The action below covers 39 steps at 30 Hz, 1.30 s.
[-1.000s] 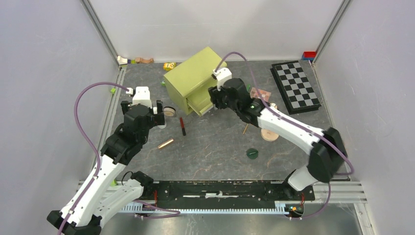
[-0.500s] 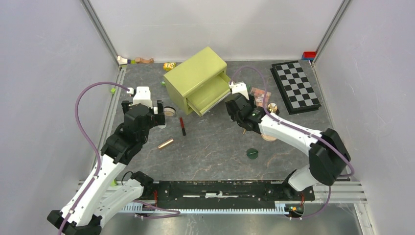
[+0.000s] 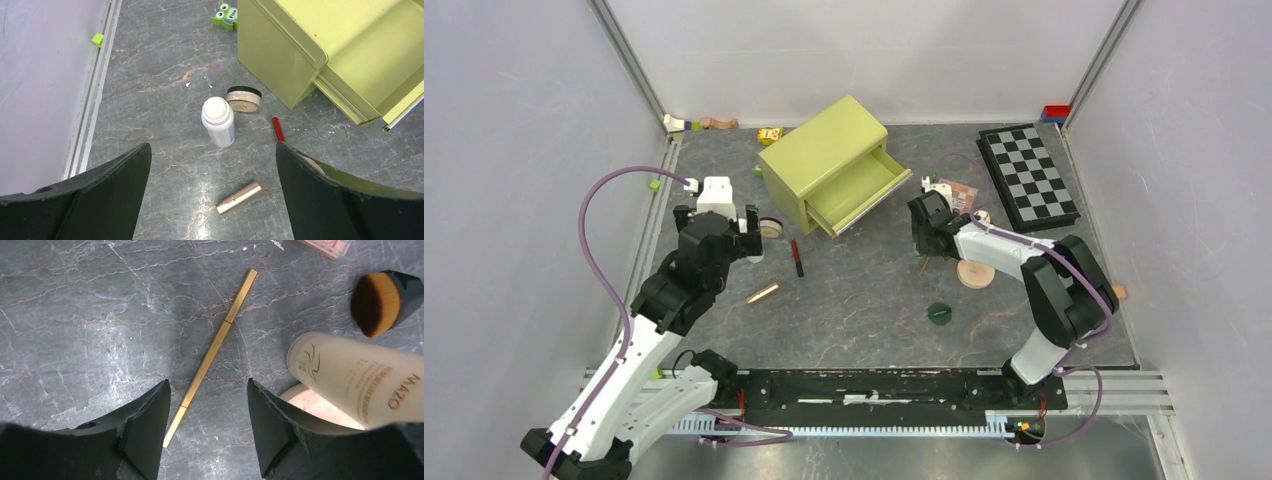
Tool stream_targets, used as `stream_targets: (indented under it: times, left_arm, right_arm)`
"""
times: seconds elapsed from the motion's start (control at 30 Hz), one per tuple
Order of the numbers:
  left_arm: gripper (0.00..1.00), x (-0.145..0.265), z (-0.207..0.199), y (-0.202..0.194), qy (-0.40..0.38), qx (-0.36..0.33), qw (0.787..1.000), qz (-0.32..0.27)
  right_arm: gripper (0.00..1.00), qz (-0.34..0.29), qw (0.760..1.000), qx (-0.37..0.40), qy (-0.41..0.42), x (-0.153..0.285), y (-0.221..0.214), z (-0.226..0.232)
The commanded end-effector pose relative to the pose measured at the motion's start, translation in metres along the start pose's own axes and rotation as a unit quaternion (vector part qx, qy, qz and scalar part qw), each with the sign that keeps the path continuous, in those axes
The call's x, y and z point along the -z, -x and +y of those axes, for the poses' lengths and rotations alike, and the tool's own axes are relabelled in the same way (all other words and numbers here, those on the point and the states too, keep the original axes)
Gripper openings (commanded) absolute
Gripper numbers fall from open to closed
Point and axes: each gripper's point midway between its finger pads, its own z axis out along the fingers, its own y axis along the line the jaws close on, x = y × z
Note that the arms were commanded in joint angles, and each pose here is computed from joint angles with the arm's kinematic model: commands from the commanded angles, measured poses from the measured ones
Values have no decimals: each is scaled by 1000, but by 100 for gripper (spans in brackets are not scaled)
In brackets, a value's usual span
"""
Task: Organize the makeup
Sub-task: Pick up the makeup from the center of the board.
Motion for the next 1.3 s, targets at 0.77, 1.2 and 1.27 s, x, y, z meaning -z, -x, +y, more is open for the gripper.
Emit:
stream_targets:
  times: [0.77, 1.2, 1.27]
  left_arm:
    - [100, 0, -4, 4, -11, 28, 1000, -7]
    - [100, 2, -3, 6, -13, 32, 999, -10]
    - [100, 2, -2, 6, -12, 33, 999, -11]
  right_arm:
    - [28, 34, 998, -49, 26, -35, -8, 5]
    - [6, -38, 995, -85, 31, -2, 30, -4]
    - [6, -62, 993, -99, 26, 10, 41, -11]
